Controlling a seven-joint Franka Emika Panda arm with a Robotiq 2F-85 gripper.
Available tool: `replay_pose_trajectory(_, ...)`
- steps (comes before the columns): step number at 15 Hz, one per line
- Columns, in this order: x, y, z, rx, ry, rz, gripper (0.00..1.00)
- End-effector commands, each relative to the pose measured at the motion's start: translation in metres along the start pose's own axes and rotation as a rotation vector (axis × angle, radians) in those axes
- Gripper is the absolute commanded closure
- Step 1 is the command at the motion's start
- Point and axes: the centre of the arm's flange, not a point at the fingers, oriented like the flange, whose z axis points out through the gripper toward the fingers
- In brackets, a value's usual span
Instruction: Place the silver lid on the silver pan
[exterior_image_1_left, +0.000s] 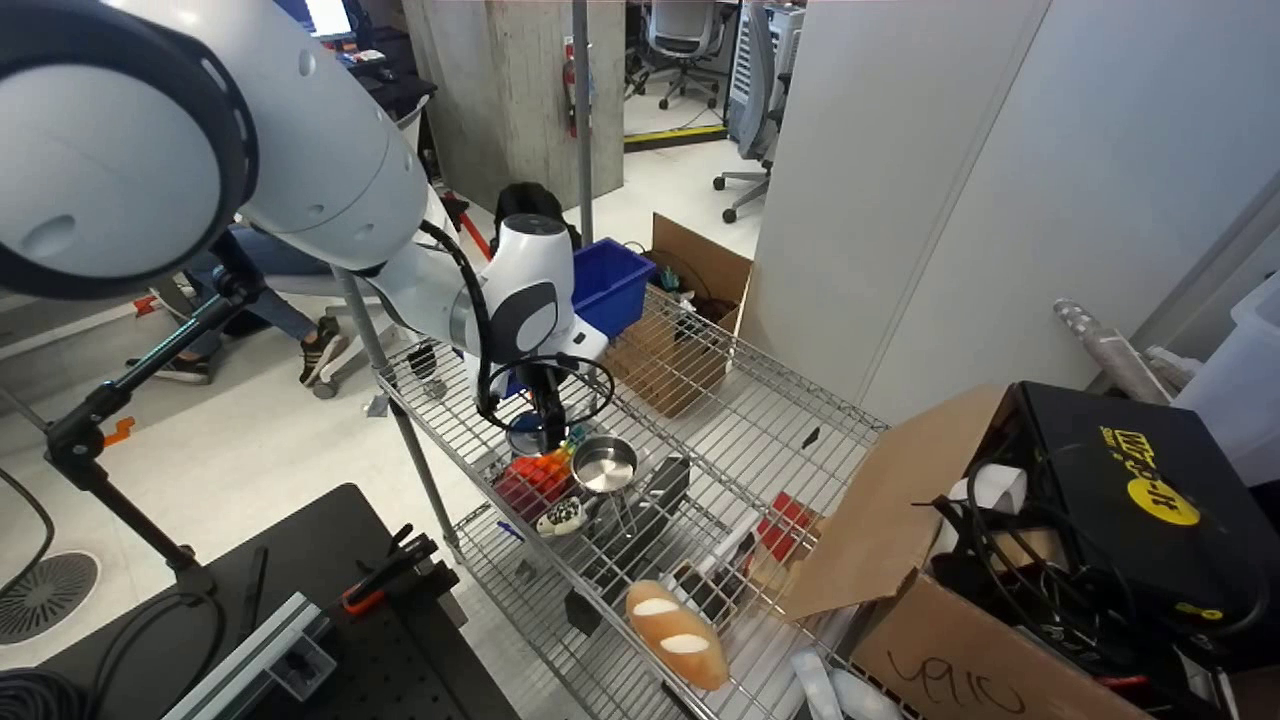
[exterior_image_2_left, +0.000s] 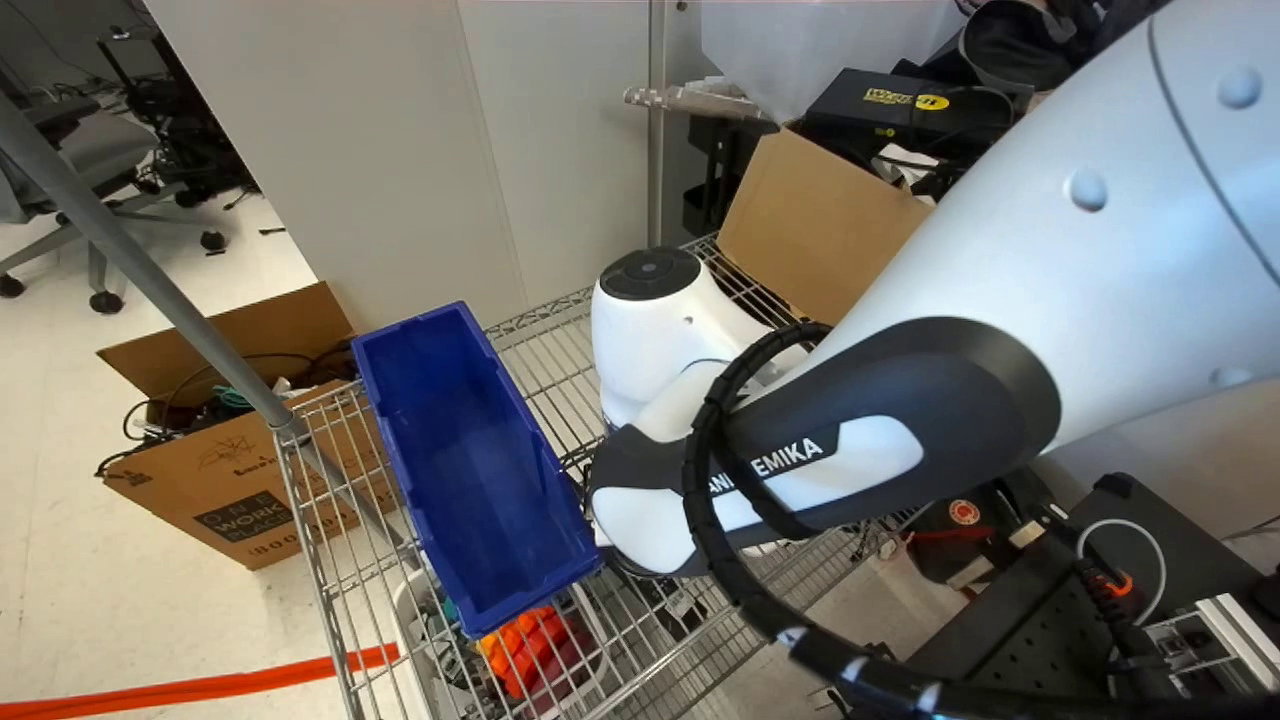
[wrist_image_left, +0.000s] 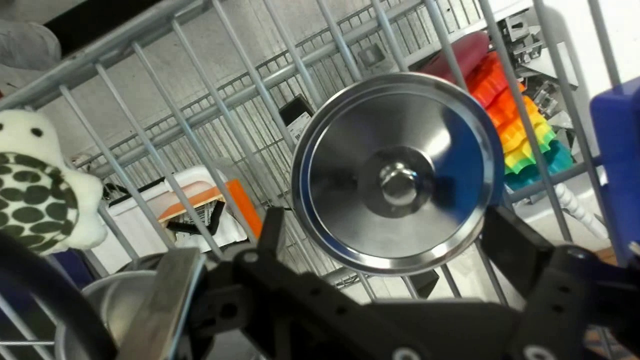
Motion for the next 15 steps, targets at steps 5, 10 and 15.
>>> replay_pose_trajectory(5,-0.0018,-0.0189,0.0127,-0.019,-0.022,0.009,0.4)
replay_pose_trajectory(10,-0.0017,-0.0227,0.008,-0.016,-0.018,0.01,0.77)
replay_pose_trajectory(15,-0.0006,-0.0189,0.0037,-0.017,-0.016,0.025,0.95)
